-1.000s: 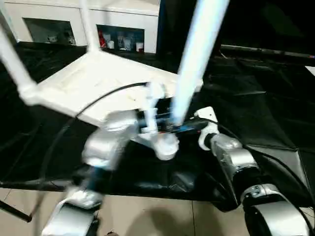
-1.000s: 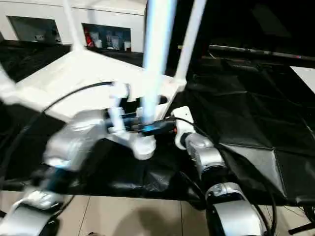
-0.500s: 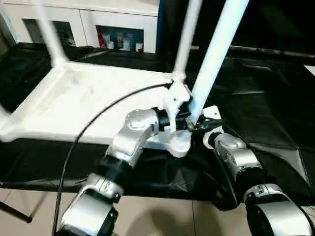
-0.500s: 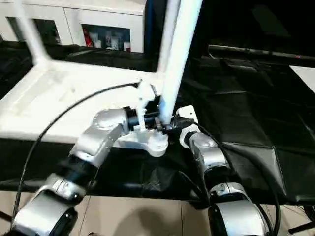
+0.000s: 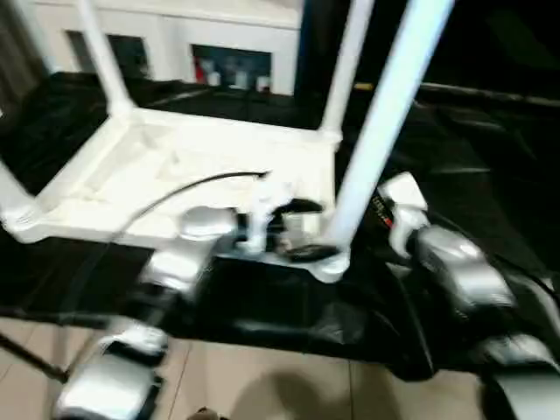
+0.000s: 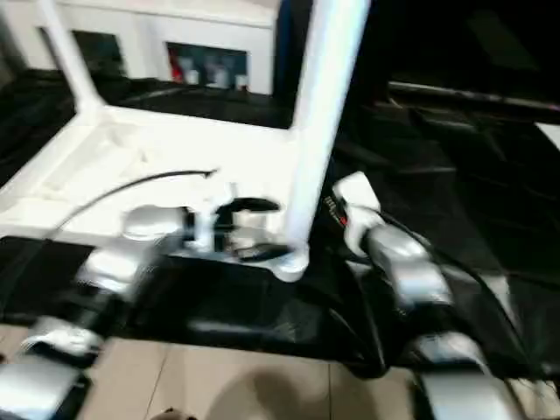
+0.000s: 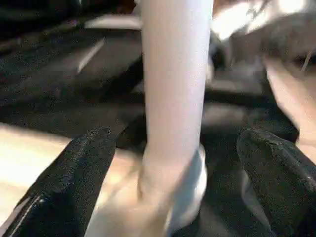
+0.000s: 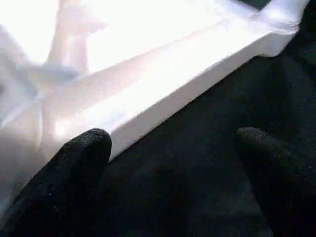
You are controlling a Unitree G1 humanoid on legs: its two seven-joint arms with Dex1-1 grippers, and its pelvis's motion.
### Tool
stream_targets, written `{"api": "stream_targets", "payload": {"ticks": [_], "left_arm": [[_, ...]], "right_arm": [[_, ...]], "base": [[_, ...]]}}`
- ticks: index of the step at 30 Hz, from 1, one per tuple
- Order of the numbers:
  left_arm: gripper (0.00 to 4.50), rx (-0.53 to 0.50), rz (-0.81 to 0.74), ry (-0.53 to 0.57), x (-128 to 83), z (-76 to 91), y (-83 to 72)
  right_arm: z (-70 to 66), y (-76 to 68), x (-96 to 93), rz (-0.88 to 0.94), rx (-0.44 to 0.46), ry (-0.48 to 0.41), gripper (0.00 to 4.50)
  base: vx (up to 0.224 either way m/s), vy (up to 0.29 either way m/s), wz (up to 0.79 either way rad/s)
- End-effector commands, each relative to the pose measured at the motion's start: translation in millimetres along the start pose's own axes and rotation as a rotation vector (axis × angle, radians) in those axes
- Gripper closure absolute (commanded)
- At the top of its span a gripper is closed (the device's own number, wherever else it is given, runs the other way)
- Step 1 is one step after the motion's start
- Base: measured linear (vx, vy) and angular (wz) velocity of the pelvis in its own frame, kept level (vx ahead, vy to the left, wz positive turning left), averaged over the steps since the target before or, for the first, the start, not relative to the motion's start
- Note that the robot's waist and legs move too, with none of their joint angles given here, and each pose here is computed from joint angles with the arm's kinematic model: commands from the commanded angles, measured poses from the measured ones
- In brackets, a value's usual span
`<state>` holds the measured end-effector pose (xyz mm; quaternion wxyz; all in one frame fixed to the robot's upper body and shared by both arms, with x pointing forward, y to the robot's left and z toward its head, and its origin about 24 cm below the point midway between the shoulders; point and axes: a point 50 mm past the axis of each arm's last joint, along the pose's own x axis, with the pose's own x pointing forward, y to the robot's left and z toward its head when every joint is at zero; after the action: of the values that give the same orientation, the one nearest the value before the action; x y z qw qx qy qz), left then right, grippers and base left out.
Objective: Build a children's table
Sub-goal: Rotate table base
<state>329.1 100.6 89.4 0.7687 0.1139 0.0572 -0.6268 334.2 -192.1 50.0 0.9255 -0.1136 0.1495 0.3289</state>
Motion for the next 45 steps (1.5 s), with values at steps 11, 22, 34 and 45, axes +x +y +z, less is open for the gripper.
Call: {"api": "stream_targets", "payload": {"ticks": [11,22,34,45], "left_arm": [[1.22,0.147,-0.043,0.285,-5.1,-21.0,9.3],[2.18,0.141,-0.13,0.358,-6.7,-26.7,12.5],[3.36,0.128,-0.146,0.37,-8.4,-30.4,14.3],[4.27,0.114,-0.149,0.359,-8.6,-28.8,16.1]], "right_arm": [[15.2,15.5,-37.6,0.309,-0.123,0.03,0.0],[12.4,17.1,-56.6,0.326,-0.145,0.089,0.39],[9.1,23.7,-56.6,0.338,-0.149,0.104,0.39],[9.6,25.9,-52.8,0.35,-0.156,0.104,0.39]], "base": [[0.0,0.0,0.0],[0.0,0.0,0.0],[0.0,0.0,0.0],[0.0,0.0,0.0]]}}
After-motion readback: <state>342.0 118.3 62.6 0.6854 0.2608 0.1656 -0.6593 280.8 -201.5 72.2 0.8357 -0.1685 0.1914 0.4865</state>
